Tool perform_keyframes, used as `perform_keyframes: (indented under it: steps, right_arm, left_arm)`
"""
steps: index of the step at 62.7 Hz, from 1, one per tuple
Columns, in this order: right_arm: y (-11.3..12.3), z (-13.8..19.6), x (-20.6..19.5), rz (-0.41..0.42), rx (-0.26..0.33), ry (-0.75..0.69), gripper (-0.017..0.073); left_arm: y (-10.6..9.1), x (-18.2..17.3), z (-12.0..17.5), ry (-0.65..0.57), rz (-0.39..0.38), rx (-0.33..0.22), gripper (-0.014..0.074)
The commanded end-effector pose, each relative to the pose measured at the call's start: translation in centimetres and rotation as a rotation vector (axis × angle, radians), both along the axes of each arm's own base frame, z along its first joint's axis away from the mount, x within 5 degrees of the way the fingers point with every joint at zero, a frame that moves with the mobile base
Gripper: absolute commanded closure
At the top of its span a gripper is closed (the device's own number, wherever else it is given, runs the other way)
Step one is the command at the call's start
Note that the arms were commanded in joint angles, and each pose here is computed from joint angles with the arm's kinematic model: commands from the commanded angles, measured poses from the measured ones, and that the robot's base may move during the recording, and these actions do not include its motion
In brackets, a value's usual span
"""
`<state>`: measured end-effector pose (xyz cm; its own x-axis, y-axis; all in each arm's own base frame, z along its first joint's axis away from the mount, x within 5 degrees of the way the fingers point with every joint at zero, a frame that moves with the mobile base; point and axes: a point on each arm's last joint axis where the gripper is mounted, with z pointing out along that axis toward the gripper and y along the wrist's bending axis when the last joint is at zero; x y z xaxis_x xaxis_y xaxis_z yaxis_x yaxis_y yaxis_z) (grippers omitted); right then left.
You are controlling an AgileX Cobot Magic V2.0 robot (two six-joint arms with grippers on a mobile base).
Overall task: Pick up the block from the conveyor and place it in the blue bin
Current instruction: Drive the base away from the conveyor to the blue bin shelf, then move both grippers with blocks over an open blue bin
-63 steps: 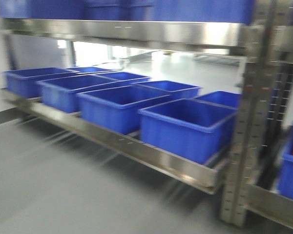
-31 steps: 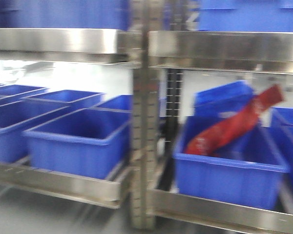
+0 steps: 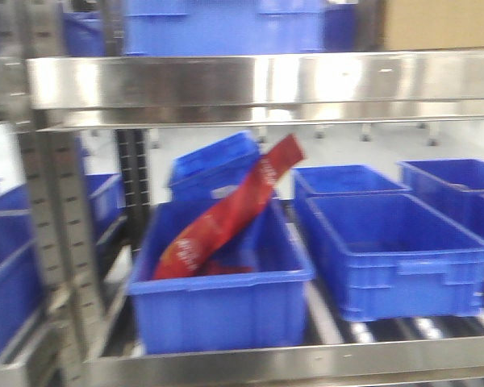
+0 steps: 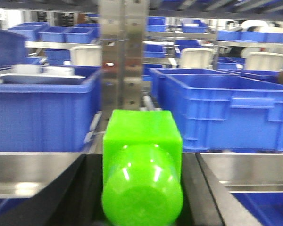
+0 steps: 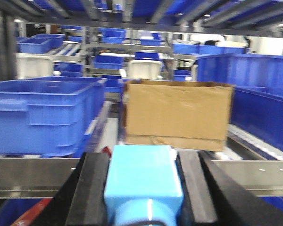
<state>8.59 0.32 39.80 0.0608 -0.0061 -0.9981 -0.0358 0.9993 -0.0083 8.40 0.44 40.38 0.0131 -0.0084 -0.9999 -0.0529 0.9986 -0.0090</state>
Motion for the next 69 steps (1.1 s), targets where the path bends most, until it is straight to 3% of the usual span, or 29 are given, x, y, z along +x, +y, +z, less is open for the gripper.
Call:
perform_keyframes:
  steps: [1,69]
  right_arm:
    - [-0.05,0.20,-0.08,-0.006,-0.003,-0.026,0.0721]
    - [-0.05,0.20,-0.08,-0.006,-0.003,-0.026,0.0721]
  left_arm:
    - [-0.03,-0.03,0.13,-0.019,-0.004,-0.005,0.0705]
    - [-0.03,-0.03,0.13,-0.019,-0.004,-0.005,0.0705]
